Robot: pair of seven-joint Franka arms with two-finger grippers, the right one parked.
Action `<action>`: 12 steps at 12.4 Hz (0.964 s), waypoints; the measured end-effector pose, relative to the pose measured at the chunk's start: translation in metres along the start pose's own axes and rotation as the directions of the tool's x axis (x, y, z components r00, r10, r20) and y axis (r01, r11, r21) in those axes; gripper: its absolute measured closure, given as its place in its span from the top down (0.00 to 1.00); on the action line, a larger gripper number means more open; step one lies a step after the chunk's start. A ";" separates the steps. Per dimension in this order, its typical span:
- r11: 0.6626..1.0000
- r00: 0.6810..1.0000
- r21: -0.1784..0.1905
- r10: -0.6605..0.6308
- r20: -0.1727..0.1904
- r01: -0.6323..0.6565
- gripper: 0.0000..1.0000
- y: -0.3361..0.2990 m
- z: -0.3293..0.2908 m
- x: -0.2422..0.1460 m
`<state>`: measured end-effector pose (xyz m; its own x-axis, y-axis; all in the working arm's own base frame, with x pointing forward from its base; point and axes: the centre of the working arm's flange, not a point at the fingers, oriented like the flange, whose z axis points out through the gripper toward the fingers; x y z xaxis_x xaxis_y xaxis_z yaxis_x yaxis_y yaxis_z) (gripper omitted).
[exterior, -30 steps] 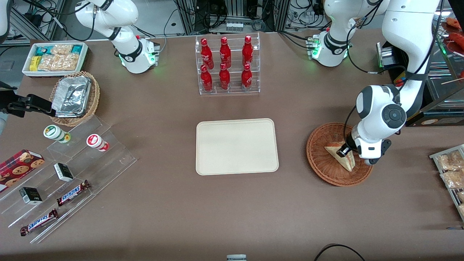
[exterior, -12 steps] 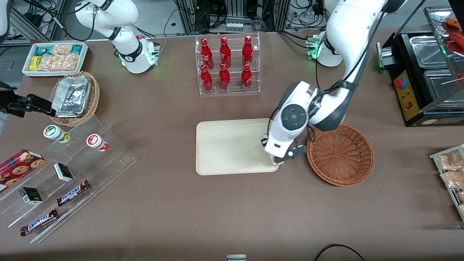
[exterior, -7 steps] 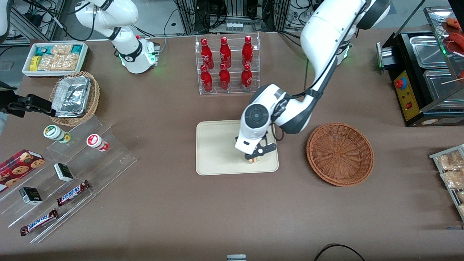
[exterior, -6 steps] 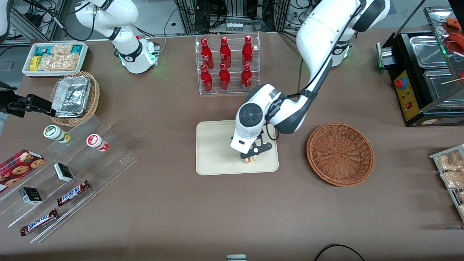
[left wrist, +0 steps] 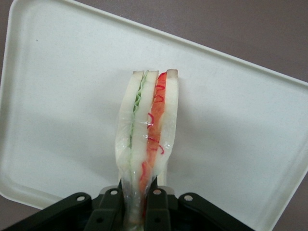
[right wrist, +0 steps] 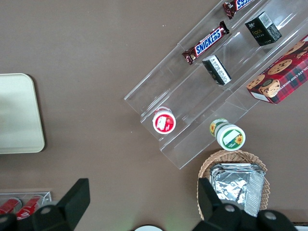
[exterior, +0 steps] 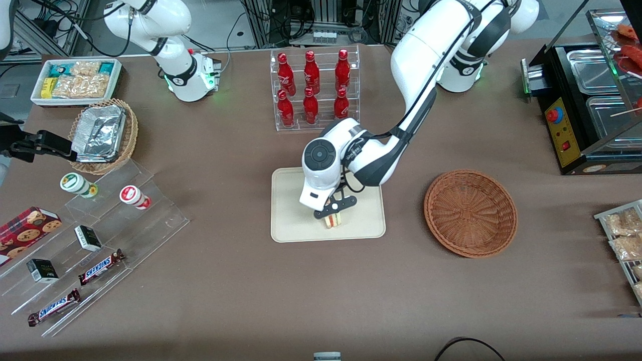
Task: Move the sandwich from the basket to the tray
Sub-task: 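Lower the sandwich onto the tray and open the left gripper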
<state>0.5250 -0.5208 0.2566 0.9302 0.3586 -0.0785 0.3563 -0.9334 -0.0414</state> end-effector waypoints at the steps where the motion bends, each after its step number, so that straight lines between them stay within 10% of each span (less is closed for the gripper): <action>1: 1.000 1.000 0.000 -0.004 0.001 0.004 0.15 0.001 0.002 0.000; 5: 1.000 1.000 0.011 -0.030 0.008 0.030 0.22 0.001 0.015 0.001; 12: 0.998 0.999 -0.042 -0.037 -0.022 0.036 1.00 0.007 -0.035 0.010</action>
<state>0.5396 -0.5244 0.2907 0.9181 0.3924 -0.0555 0.3929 -0.9196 -0.0024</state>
